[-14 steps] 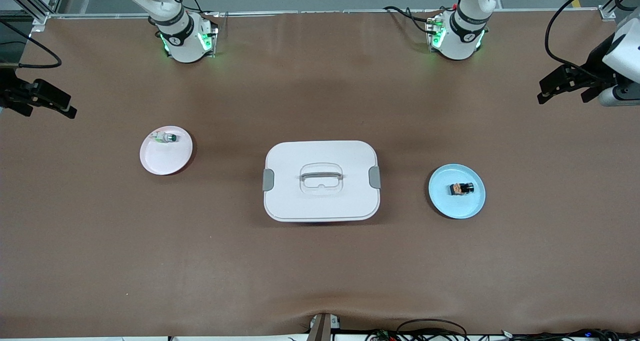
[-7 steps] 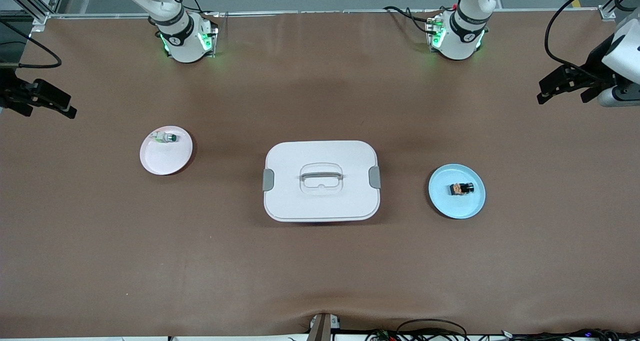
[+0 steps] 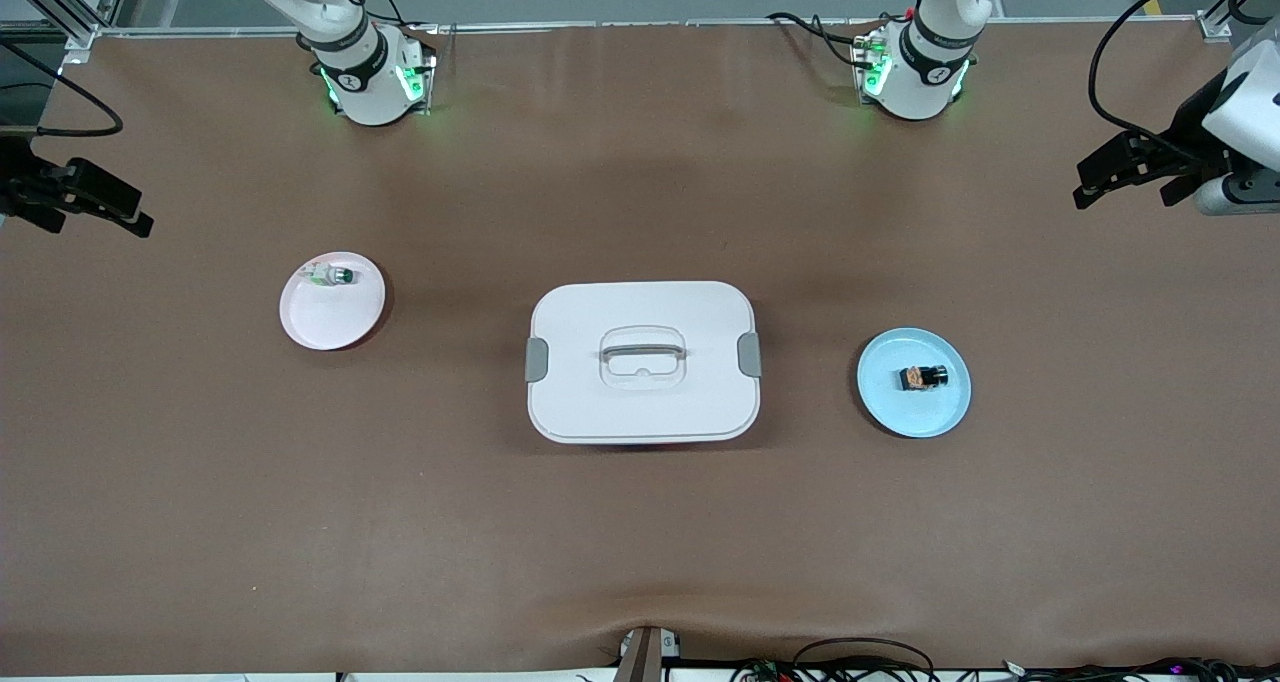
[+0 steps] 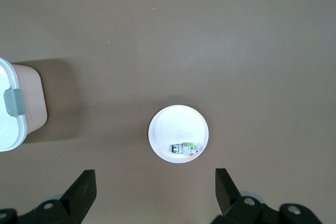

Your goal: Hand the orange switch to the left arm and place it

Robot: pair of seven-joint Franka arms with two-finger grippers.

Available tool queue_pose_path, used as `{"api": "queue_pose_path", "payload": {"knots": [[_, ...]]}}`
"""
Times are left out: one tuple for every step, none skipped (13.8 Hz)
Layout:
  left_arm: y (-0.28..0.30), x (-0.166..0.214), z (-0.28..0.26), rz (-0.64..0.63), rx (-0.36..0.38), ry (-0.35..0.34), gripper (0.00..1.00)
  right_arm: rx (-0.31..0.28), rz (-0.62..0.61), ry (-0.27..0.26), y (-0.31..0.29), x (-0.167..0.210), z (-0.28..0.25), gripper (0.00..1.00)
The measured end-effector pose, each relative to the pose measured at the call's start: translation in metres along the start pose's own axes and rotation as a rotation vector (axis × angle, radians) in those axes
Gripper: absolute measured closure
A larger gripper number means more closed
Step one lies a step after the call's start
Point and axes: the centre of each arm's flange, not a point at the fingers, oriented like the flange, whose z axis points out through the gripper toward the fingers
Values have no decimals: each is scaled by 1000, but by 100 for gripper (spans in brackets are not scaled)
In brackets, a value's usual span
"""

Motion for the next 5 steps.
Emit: {"api": "queue_pose_path", "payload": {"knots": [[0,0,0,0,0,0,0,0,0,0,0,0,0,0],[0,0,0,0,0,0,0,0,0,1,0,0,0,0],[0,0,0,0,0,0,0,0,0,2,0,0,0,0],[0,0,0,0,0,0,0,0,0,6,0,1,-1,0],[0,0,0,0,0,0,0,1,0,12,0,1,-1,0]]}}
